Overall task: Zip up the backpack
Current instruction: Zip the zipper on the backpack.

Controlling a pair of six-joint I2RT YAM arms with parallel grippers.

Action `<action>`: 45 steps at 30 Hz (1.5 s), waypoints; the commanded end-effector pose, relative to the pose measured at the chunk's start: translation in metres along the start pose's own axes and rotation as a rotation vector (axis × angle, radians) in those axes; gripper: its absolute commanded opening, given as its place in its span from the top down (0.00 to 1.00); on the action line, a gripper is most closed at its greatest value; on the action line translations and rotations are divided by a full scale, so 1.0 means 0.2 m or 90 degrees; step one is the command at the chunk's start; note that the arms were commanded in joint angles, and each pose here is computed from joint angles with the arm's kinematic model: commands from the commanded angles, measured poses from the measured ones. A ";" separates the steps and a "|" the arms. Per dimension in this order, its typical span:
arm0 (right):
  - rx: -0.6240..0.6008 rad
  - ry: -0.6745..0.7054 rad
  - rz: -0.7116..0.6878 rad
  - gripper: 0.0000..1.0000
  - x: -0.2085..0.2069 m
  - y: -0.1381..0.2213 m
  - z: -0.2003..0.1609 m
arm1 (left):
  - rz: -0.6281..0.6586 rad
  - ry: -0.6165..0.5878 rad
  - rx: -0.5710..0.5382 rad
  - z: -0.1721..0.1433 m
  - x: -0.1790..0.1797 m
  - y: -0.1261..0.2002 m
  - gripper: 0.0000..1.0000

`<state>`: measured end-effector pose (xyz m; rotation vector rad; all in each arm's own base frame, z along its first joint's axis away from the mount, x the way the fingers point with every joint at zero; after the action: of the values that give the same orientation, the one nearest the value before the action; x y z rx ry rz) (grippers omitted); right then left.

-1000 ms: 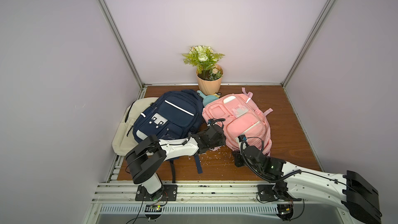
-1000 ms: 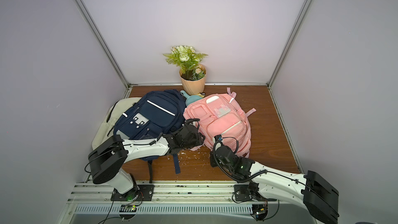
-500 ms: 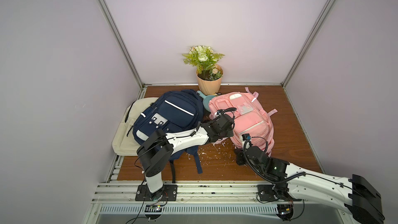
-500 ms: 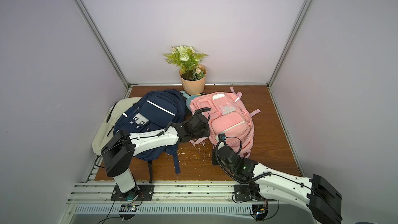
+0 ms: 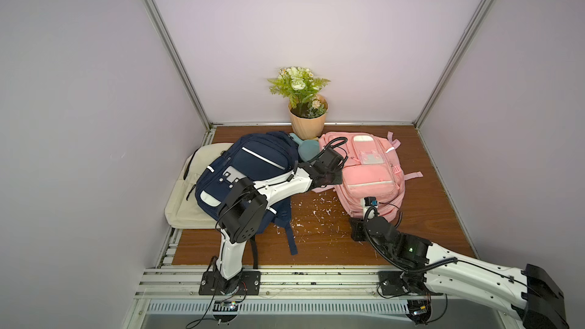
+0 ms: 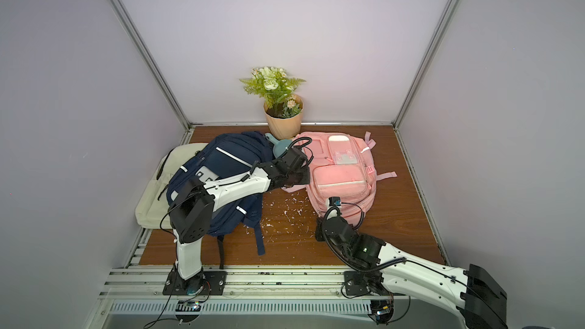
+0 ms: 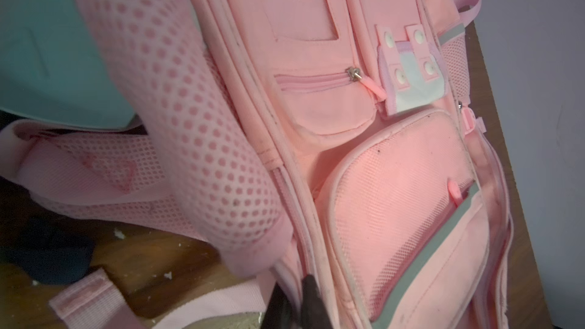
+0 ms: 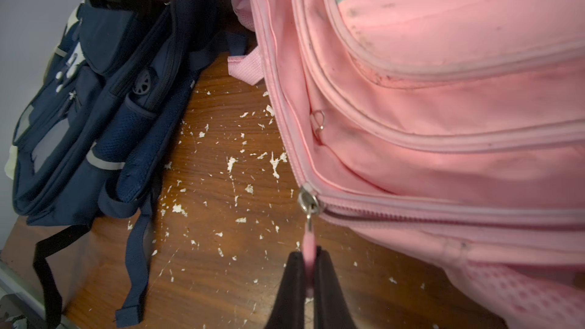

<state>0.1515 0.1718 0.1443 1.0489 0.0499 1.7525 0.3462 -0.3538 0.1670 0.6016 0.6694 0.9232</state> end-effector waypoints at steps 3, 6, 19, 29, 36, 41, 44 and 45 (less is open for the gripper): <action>0.043 -0.006 -0.006 1.00 -0.03 -0.03 -0.08 | 0.049 0.002 -0.123 0.28 0.17 0.01 0.95; 0.034 -0.006 0.008 1.00 0.05 -0.06 -0.06 | 0.048 0.012 -0.088 0.19 0.14 0.00 0.78; 0.022 0.007 0.013 1.00 0.17 -0.16 -0.03 | -0.101 0.120 -0.054 -0.36 -0.01 0.23 0.37; 0.022 0.001 0.013 1.00 0.16 -0.15 -0.02 | -0.103 0.115 0.010 -0.47 -0.08 0.03 0.56; 0.025 0.009 -0.048 1.00 0.07 -0.10 -0.02 | -0.013 0.066 -0.005 -0.32 -0.07 0.03 0.83; 0.042 -0.022 -0.097 1.00 -0.04 -0.06 -0.05 | 0.097 -0.004 -0.046 -0.11 0.00 0.09 0.97; 0.033 -0.042 -0.111 1.00 -0.11 -0.02 -0.05 | 0.109 -0.027 -0.055 -0.02 0.08 0.08 0.99; 0.026 -0.049 -0.113 1.00 -0.12 0.00 -0.05 | 0.099 -0.028 -0.052 0.00 0.11 0.06 1.00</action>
<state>0.1603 0.1774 0.1456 1.0861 0.0349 1.6553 0.2978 -0.3567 0.1469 0.6632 0.6922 0.9150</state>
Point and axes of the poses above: each gripper's point midway between its finger pads, its own y axis back along the fingers, its own x axis along the line the jaws close on, z = x × y, the point moved 6 cm from there along y, back along the fingers, and after that the axes turned 15 degrees about -y, right-handed, at the moved point
